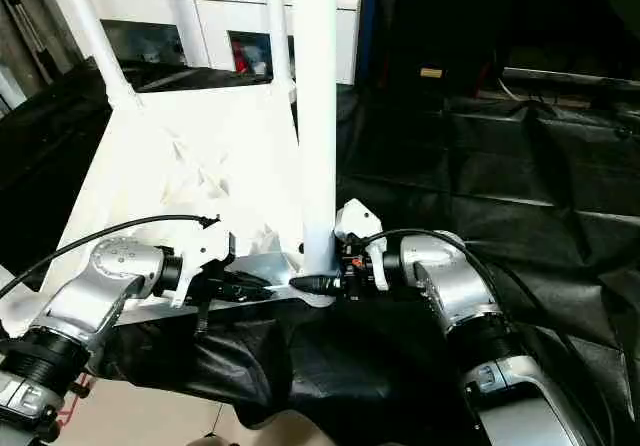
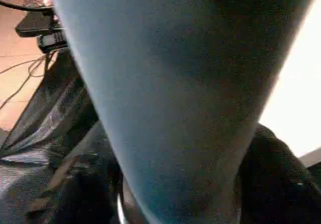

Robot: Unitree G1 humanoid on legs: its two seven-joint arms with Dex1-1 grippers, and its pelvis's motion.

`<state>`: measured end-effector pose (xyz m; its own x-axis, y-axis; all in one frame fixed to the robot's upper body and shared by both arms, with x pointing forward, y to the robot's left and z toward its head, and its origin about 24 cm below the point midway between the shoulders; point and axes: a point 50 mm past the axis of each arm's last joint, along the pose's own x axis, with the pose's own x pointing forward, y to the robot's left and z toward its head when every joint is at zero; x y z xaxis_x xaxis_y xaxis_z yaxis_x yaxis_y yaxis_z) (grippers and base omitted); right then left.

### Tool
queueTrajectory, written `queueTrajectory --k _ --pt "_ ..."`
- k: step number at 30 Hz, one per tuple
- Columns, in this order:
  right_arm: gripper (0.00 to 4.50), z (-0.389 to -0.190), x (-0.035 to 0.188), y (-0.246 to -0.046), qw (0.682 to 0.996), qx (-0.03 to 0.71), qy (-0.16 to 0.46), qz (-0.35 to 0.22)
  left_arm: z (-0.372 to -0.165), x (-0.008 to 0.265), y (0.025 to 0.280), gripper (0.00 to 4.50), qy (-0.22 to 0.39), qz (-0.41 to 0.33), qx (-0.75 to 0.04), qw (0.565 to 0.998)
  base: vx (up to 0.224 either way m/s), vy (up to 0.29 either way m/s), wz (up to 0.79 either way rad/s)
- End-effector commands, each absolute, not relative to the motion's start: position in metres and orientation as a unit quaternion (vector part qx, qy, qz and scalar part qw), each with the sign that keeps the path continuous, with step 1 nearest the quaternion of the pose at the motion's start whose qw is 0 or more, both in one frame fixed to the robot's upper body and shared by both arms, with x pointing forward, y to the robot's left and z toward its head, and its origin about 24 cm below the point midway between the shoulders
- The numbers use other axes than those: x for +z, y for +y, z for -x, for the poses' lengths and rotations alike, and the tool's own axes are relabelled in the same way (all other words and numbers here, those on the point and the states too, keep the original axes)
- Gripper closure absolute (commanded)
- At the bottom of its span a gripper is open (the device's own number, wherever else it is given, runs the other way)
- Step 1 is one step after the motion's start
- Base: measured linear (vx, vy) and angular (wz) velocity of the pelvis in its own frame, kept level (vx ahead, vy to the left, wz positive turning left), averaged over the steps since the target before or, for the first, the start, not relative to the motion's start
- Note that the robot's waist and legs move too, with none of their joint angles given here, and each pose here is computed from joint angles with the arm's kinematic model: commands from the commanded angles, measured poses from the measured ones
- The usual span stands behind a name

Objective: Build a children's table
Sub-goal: Rotate leg to tighten

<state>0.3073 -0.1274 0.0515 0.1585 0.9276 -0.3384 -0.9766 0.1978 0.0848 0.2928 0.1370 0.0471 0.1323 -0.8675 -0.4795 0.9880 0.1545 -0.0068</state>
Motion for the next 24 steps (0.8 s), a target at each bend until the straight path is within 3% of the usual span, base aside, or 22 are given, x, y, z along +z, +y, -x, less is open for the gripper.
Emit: queueTrajectory --k 1,8,12,14,17,24 --pt "1.8 -0.301 0.045 -0.12 0.743 0.642 0.171 0.081 -0.295 0.057 0.13 4.5 0.157 -0.166 -0.633 0.74 0.0 0.0 0.0" --pt "1.9 -0.303 0.038 -0.116 0.774 0.606 0.173 0.06 -0.306 0.053 0.128 4.5 0.164 -0.172 -0.583 0.777 0.0 0.0 0.0" --pt "1.9 -0.311 0.024 -0.105 0.833 0.518 0.189 0.051 -0.324 0.054 0.112 4.5 0.159 -0.164 -0.508 0.83 0.0 0.0 0.0" --pt "1.9 -0.312 0.021 -0.102 0.841 0.503 0.193 0.051 -0.327 0.054 0.108 4.5 0.159 -0.162 -0.495 0.839 0.0 0.0 0.0" --pt "1.9 -0.319 0.015 -0.086 0.879 0.43 0.204 0.029 -0.334 0.055 0.091 4.5 0.159 -0.145 -0.462 0.86 0.0 0.0 0.0" --pt "1.9 -0.322 0.011 -0.062 0.89 0.399 0.216 0.037 -0.336 0.058 0.075 4.5 0.156 -0.15 -0.454 0.864 0.0 0.0 0.0"
